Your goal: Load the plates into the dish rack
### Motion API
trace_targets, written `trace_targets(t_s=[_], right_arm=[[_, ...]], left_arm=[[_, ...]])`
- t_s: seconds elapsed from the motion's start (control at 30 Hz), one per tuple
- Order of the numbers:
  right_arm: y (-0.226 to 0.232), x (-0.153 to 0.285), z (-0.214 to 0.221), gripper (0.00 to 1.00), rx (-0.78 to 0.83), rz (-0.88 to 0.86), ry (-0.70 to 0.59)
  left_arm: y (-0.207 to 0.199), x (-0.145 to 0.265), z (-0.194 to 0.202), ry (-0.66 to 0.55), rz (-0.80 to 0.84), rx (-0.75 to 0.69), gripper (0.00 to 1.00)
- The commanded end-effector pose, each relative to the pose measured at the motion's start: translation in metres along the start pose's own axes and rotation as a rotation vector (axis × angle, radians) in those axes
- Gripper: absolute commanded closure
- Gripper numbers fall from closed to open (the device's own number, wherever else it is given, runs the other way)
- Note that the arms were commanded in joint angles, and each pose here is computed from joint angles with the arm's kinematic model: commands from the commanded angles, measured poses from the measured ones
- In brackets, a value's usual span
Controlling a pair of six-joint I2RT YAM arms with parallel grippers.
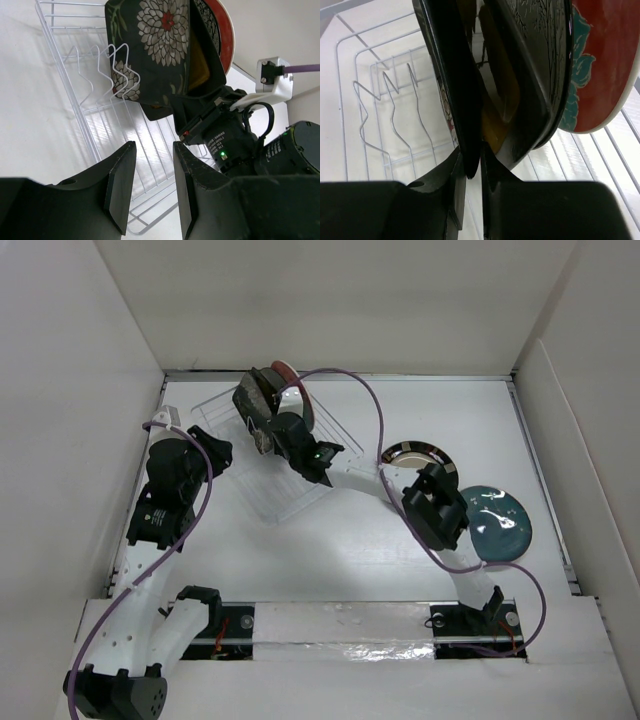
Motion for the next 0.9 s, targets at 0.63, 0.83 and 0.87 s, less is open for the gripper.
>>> trace_targets(t_s=[0.63,0.83,0.87], right_arm=[[0.022,0.047,-0.147,1.00,0.037,0.151,-0.370],[0.029,0.057,-0.161,1.00,0.057,0.135,-0.364],[0.029,0.057,-0.159,1.00,0.070,0.137,-0.352]], left_arm=[[-0.003,-0.003,-0.003,-0.023,0.031,-0.013,0.67],[-0.003,-0.004,-0.003,-0.024,0.032,-0.016,0.67],[-0.003,-0.004,-0.003,-0.024,0.032,-0.016,0.67]])
Point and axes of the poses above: each gripper's point midway between its finger pads, its own x axis back along the fingers, its own y axis along the line the jaws close on, z = x × y, the point moved 1 cm from there along x, back along the fingers, and after that the axes turned 2 degrees about -x, right-handed, at the moved point
